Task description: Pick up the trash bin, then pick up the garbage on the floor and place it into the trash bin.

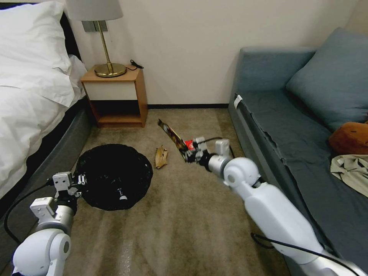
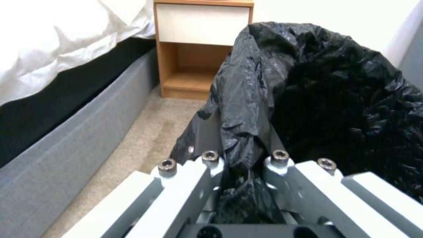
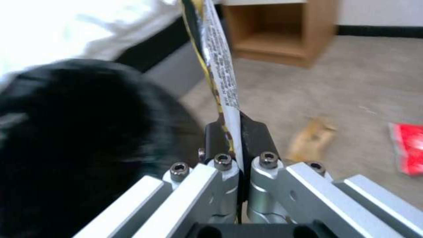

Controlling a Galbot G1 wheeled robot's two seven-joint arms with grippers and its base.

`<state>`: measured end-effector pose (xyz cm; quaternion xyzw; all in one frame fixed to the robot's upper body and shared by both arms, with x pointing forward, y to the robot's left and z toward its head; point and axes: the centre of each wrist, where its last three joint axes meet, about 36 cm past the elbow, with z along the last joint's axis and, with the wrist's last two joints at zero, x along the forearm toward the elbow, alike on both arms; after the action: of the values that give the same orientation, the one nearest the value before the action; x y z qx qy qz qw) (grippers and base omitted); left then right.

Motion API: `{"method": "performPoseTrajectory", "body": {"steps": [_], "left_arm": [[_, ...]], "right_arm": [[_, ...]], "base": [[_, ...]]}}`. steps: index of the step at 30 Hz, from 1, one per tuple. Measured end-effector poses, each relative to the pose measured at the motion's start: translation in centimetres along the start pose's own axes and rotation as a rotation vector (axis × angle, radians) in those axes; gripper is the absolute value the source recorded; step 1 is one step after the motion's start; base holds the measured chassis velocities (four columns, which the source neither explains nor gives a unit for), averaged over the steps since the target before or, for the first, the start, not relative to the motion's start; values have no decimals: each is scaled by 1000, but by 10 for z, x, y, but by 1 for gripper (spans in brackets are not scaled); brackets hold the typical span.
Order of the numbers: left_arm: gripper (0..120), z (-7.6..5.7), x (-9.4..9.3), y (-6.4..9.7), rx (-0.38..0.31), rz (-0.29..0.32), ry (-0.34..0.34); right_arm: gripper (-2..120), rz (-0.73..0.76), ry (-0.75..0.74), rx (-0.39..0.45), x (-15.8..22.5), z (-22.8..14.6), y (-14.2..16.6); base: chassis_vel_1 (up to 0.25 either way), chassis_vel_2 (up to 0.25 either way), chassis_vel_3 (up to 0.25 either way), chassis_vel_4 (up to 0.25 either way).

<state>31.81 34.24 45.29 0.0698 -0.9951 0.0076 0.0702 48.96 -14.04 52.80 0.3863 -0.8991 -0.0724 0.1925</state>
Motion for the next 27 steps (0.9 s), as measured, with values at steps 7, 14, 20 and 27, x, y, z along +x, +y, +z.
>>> {"method": "performPoseTrajectory", "body": {"steps": [7, 14, 20, 27], "left_arm": [[4, 5, -3, -1, 11, 4, 16], [4, 5, -4, -4, 14, 5, 15], [4, 0, -1, -3, 20, 5, 8], [4, -2, -3, -4, 23, 4, 0]], "right_arm": [[0, -180, 14, 7, -33, 13, 73], [0, -212, 47, 7, -66, 29, 102], [7, -97, 129, 8, -102, 69, 100], [33, -41, 147, 24, -103, 90, 96]], "base": [[0, 0, 0, 0], [0, 0, 0, 0], [0, 0, 0, 0], [0, 0, 0, 0]]}}
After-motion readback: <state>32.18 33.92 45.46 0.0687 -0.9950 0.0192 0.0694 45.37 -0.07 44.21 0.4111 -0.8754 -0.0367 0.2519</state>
